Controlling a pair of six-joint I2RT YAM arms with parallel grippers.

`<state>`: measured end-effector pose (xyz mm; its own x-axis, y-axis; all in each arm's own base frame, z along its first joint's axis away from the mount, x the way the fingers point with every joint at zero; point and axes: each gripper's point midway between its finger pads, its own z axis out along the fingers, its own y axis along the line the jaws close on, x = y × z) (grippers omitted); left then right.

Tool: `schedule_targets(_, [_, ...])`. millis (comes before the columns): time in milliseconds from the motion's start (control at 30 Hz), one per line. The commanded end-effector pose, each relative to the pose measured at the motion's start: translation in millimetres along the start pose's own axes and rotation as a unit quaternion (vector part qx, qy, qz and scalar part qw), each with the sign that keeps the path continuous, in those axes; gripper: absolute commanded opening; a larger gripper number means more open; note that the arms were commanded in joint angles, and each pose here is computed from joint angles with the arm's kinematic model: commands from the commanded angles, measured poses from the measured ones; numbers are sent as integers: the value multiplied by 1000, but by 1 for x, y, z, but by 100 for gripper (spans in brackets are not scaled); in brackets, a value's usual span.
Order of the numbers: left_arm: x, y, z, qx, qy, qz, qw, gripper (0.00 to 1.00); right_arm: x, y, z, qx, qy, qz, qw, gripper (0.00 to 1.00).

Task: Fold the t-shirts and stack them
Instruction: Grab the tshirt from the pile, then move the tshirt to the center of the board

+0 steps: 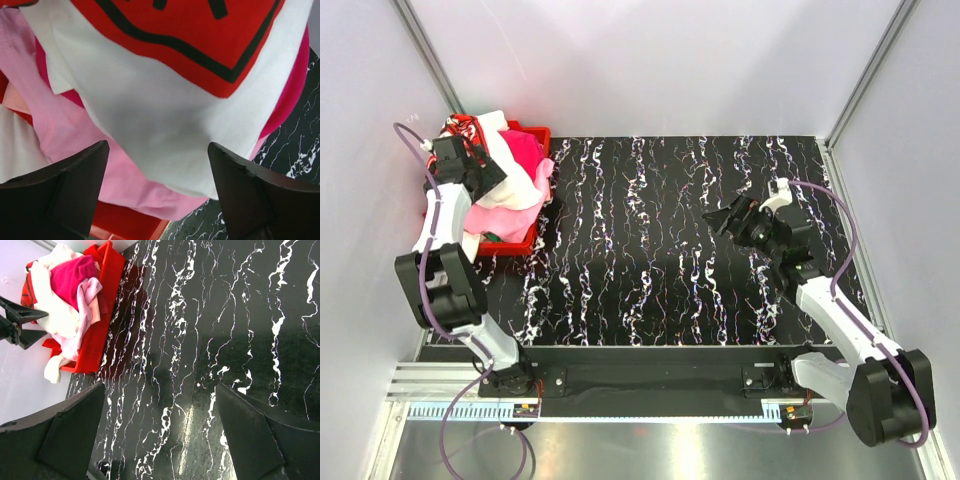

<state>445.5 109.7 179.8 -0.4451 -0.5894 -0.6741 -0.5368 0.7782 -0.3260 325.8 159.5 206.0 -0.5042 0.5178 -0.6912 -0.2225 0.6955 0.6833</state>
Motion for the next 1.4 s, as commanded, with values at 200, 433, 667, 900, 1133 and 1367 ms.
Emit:
schedule_targets(200, [-45,-38,-2,52,-53,-19,997,0,-11,15,8,-25,-2,2,1000,100])
schedule_targets(433, [-80,-122,-112,134,-124,27,983,0,-17,14,5,-15,-16,5,1000,100])
schedule_targets(667, [-40,-226,-249,270,-121,98,950,0,-69,30,-59,87,-59,-34,994,100])
schedule_targets(900, [89,-305,-293,417,42,193,887,69,-119,21,-189,218,-241,38,945,100])
schedule_targets(1133, [184,-282,-268,375,147,271,874,99,-59,36,-176,148,-100,20,984,100])
schedule_targets(1367, [211,-204,-246,312,151,282,895,99,15,31,-104,97,95,106,985,100])
